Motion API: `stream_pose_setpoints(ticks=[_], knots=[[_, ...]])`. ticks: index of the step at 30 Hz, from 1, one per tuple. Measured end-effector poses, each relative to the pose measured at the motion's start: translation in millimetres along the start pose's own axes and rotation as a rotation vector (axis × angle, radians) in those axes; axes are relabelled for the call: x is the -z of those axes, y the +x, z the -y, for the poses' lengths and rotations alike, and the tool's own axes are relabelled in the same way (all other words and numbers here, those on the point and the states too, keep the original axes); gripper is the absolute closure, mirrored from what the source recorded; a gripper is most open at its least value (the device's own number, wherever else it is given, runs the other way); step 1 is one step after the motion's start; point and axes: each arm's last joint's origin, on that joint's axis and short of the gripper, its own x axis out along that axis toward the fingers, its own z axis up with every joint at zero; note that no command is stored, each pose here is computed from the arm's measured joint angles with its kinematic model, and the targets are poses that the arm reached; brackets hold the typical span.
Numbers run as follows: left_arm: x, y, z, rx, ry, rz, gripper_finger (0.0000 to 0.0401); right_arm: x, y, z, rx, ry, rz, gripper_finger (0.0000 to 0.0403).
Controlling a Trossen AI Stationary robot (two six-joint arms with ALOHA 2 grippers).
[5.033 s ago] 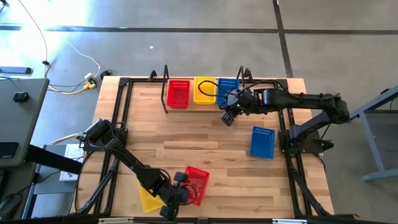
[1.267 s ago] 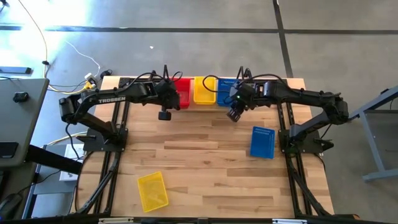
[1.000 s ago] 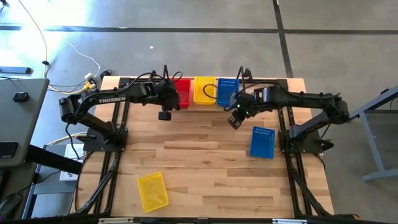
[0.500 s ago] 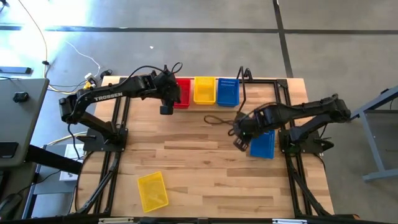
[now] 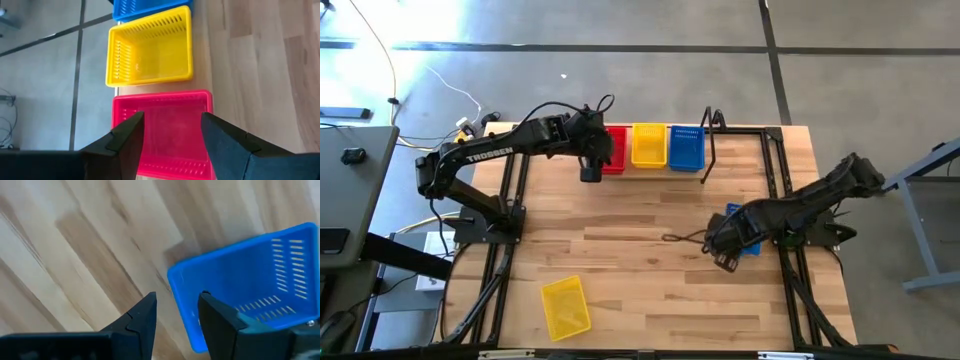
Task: Stack baskets on shelf by color
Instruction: Stack the blue bin on top of the blue bin
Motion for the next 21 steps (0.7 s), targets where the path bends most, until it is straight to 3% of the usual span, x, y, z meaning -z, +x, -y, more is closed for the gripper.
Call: stream_pose_setpoints(ticks=[12,21], knots=[[0.7,0.0,-0.7,-0.028,-0.065,-0.019,0.0217,31.2,33.3,-8.5,0.030,-0.273,-0.040,0.0273],[1.4,0.1,-0.3,-0.025,-0.076,-0.026,0.0217,38.6,45.5,-3.6,0.107,-0.307,-0.019,0.0273]])
